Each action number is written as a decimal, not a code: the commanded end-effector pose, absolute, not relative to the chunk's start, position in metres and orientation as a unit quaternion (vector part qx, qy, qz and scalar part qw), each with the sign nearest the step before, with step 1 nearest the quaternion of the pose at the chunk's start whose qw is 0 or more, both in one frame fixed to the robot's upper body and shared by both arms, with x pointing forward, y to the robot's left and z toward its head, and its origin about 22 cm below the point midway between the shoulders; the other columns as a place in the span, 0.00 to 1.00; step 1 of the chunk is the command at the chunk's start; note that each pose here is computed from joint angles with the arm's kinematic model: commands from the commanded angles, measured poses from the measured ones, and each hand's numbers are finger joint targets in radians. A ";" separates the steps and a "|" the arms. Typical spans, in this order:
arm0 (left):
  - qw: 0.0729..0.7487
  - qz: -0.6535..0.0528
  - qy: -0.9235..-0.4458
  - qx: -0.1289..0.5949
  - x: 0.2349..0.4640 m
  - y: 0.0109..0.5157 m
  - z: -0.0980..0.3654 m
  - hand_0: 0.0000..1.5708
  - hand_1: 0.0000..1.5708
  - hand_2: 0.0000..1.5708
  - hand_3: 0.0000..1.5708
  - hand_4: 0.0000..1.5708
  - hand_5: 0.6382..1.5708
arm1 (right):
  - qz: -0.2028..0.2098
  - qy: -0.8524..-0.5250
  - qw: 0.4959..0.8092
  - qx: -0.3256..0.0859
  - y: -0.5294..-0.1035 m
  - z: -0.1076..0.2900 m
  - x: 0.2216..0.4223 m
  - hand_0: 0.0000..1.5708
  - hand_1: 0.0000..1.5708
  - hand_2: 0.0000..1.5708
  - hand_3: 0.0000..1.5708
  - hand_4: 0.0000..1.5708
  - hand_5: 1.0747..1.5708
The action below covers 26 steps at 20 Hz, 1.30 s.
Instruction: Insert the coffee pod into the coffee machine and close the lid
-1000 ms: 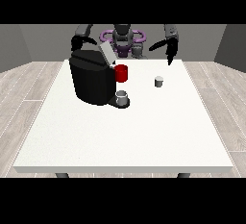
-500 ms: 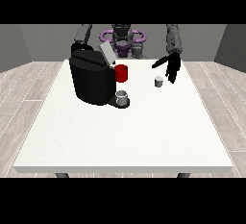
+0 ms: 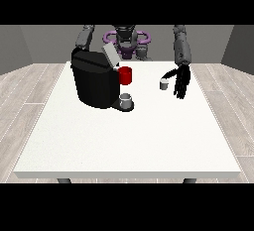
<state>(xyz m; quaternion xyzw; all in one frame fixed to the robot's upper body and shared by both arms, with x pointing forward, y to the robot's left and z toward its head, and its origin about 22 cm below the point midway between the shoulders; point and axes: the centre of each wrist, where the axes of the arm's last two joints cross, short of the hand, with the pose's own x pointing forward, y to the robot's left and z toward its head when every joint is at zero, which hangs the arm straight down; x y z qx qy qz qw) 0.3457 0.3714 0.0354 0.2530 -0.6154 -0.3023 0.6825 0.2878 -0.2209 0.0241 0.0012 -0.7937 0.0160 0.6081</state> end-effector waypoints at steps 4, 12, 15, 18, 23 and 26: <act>0.674 -0.351 -0.596 0.262 0.362 0.383 0.047 0.00 0.00 0.00 0.00 0.00 1.00 | 0.017 -0.803 0.595 -0.014 -0.219 0.020 0.298 0.00 0.00 0.00 0.00 0.21 1.00; 0.700 -0.355 -0.569 0.246 0.368 0.356 0.024 0.00 0.00 0.20 0.00 0.00 1.00 | -0.005 -0.794 0.607 -0.012 -0.241 0.025 0.313 0.00 0.00 0.00 0.00 0.25 1.00; 0.697 -0.353 -0.575 0.243 0.358 0.375 0.015 0.00 0.00 0.25 0.00 0.00 1.00 | 0.008 -0.796 0.605 -0.002 -0.221 0.012 0.291 0.00 0.00 0.00 0.00 0.24 1.00; 0.678 -0.381 -0.582 0.237 0.363 0.373 0.026 0.44 0.44 0.55 0.50 0.00 1.00 | 0.003 -0.790 0.613 -0.012 -0.215 0.007 0.296 0.00 0.00 0.00 0.00 0.26 1.00; 0.657 -0.394 -0.581 0.275 0.377 0.347 0.027 0.68 0.68 0.72 0.71 0.00 1.00 | 0.003 -0.785 0.619 -0.005 -0.230 0.021 0.309 0.00 0.00 0.00 0.00 0.21 1.00; 0.664 -0.403 -0.570 0.267 0.376 0.331 0.015 0.75 0.75 0.77 0.69 0.00 1.00 | 0.006 -0.777 0.630 -0.001 -0.221 0.019 0.308 0.00 0.00 0.00 0.00 0.20 1.00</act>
